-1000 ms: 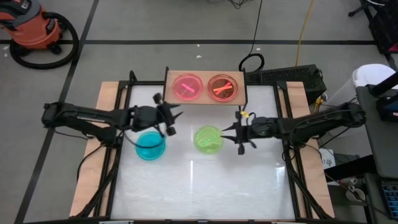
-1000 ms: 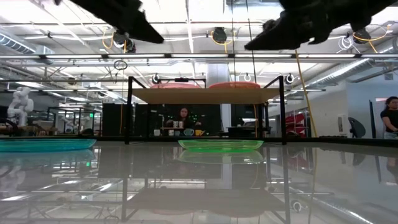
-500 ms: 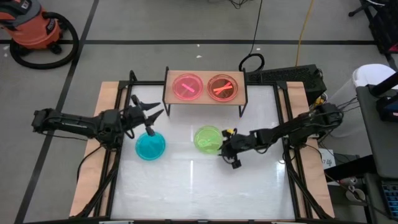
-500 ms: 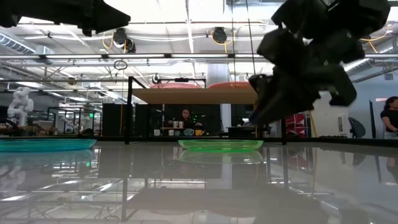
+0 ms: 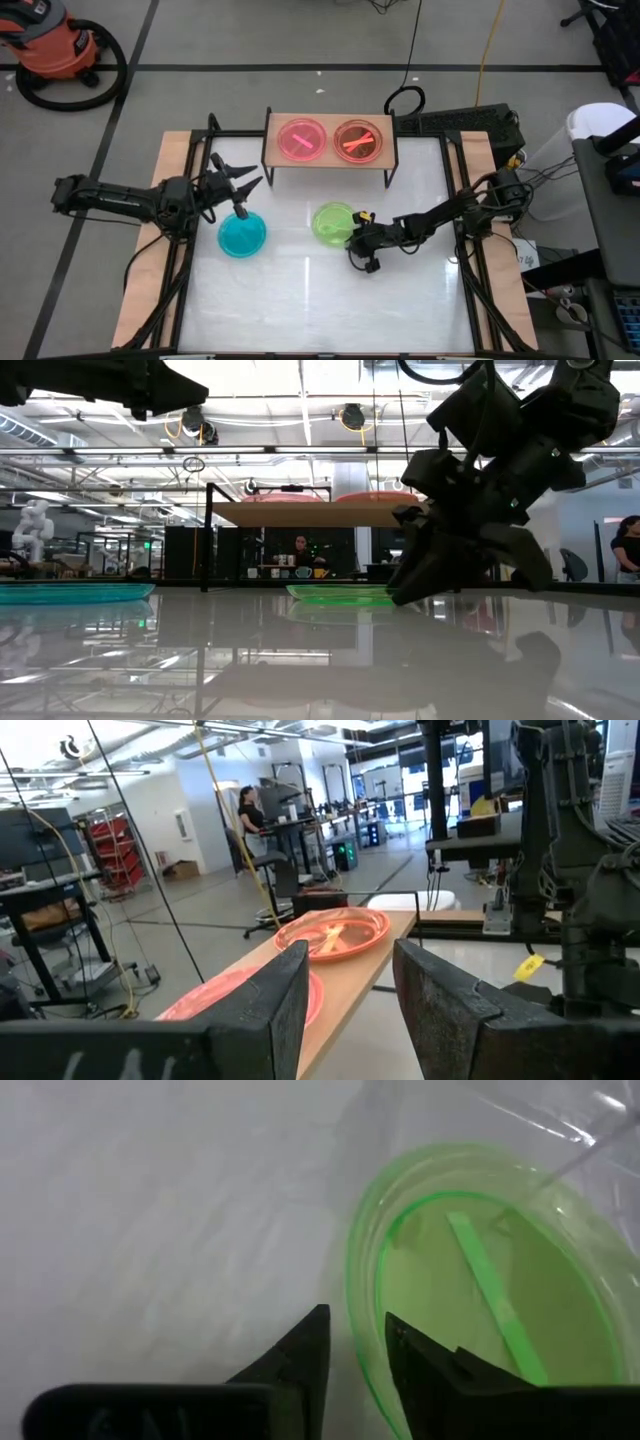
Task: Place and stack plates onto a shelf
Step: Stack the green plate on top of the pink plate on the shelf
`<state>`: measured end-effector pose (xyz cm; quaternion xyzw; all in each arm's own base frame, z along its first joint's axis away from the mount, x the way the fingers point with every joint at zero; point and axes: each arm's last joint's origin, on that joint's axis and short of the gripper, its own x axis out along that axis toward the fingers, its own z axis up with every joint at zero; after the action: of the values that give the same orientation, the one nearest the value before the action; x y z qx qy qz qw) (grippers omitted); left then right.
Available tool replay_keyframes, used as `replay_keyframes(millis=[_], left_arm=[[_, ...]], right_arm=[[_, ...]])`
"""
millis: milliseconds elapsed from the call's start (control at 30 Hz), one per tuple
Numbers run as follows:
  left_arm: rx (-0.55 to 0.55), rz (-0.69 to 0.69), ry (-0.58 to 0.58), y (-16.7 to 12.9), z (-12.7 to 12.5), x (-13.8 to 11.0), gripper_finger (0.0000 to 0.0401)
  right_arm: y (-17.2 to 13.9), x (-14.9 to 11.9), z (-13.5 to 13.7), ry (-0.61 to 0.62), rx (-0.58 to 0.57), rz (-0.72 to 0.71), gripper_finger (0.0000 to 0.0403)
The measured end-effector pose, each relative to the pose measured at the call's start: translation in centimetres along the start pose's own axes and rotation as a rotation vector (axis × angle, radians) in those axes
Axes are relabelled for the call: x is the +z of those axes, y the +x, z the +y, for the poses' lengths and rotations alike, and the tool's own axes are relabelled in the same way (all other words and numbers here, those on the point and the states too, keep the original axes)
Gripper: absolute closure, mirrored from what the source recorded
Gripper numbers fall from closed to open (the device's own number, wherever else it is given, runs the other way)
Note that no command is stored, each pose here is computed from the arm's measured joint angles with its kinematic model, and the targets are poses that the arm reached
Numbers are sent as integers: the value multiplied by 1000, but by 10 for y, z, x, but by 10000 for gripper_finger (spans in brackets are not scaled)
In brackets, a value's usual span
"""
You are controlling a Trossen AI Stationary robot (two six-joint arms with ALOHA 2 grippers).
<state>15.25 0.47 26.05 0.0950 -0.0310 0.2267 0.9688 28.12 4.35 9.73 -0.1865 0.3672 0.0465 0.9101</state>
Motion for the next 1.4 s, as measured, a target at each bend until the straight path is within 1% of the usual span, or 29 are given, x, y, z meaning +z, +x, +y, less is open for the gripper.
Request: replay_keyframes(millis=[100, 233, 400, 533, 667, 800, 867, 1000, 1100, 1233, 1333, 1400], left_arm=[[0, 0, 0, 0, 0, 0, 247], [0, 1, 1, 0, 0, 0, 247], [0, 1, 1, 0, 0, 0, 247], [0, 1, 1, 0, 0, 0, 247], [4, -11, -2, 0, 0, 1, 247], [19, -56, -28, 0, 2, 6, 247], [22, -72, -37, 0, 3, 8, 247], [18, -74, -37, 0, 2, 8, 247], [18, -74, -37, 0, 2, 8, 247], [18, -76, -38, 0, 2, 8, 247], [20, -77, -38, 0, 3, 8, 247], [21, -78, -37, 0, 3, 8, 247]], right_arm=[[-2, 1, -1, -16, -9, -5, 347], [-5, 4, -2, -17, -20, -16, 394], [-6, 6, -3, -17, -24, -33, 400], [-10, 14, -4, -41, -32, -86, 402], [-25, 38, -10, -70, -54, -190, 402], [-44, 70, -22, -121, -69, -354, 403], [-52, 84, -30, -152, -111, -421, 403], [-62, 110, -54, -211, -205, -482, 403], [-65, 121, -79, -236, -278, -473, 403], [-66, 126, -127, -215, -350, -439, 403], [-67, 125, -170, -154, -426, -400, 403], [-64, 122, -195, -116, -414, -397, 403]])
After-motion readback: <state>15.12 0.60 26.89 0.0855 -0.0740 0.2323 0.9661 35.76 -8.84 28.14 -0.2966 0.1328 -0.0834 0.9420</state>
